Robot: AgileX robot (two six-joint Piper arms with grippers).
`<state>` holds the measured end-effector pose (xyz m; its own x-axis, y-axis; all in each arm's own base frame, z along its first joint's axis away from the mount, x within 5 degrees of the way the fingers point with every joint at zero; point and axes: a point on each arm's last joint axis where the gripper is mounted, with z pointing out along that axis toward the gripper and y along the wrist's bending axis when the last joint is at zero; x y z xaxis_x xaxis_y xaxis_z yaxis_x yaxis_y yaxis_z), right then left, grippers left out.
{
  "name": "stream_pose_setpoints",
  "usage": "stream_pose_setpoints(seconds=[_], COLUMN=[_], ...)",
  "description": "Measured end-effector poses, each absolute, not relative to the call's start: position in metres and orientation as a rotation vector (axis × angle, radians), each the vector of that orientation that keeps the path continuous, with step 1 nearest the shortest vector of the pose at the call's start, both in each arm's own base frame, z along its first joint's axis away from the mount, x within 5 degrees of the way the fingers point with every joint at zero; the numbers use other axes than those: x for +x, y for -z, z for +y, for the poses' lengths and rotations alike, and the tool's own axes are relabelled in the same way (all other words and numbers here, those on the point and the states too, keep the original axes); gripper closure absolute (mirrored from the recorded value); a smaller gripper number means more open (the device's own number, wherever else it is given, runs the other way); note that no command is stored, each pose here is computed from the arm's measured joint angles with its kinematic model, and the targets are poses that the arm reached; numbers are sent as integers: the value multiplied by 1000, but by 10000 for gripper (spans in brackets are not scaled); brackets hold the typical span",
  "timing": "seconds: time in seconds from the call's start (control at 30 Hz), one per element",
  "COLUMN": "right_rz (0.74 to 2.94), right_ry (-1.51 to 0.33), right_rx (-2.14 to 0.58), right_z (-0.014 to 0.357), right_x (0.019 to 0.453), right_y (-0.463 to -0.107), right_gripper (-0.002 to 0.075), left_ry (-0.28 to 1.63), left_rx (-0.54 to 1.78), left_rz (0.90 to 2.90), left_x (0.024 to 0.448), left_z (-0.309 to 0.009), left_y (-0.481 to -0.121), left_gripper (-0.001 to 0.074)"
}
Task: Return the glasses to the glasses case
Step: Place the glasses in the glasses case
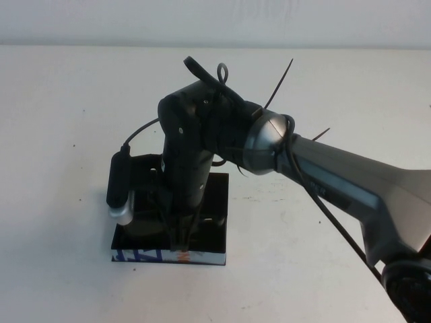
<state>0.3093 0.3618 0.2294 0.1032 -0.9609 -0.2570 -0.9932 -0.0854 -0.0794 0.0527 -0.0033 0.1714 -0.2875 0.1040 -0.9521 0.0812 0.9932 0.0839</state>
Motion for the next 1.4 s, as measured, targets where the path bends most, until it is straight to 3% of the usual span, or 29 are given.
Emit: stream_pose_setpoints(seconds=[1.0, 1.07, 1.27, 1.4], right_rz=[1985, 1985, 1986, 1973], right_ry=[-221, -221, -221, -208], right_rx=[-2173, -2173, -2173, -2164], right_z=[367, 367, 367, 365], right_x=[312, 312, 312, 312], right_y=[-206, -206, -206, -213], right_gripper=[652, 612, 382, 343], left_ry=[-22, -22, -22, -22], left_rx=[134, 134, 134, 134], left_rz=[1864, 1864, 1864, 1864], left_x=[53, 53, 53, 53], left_z=[-3, -3, -3, -3], left_y=[-171, -171, -171, -171], left_gripper=[736, 736, 736, 736])
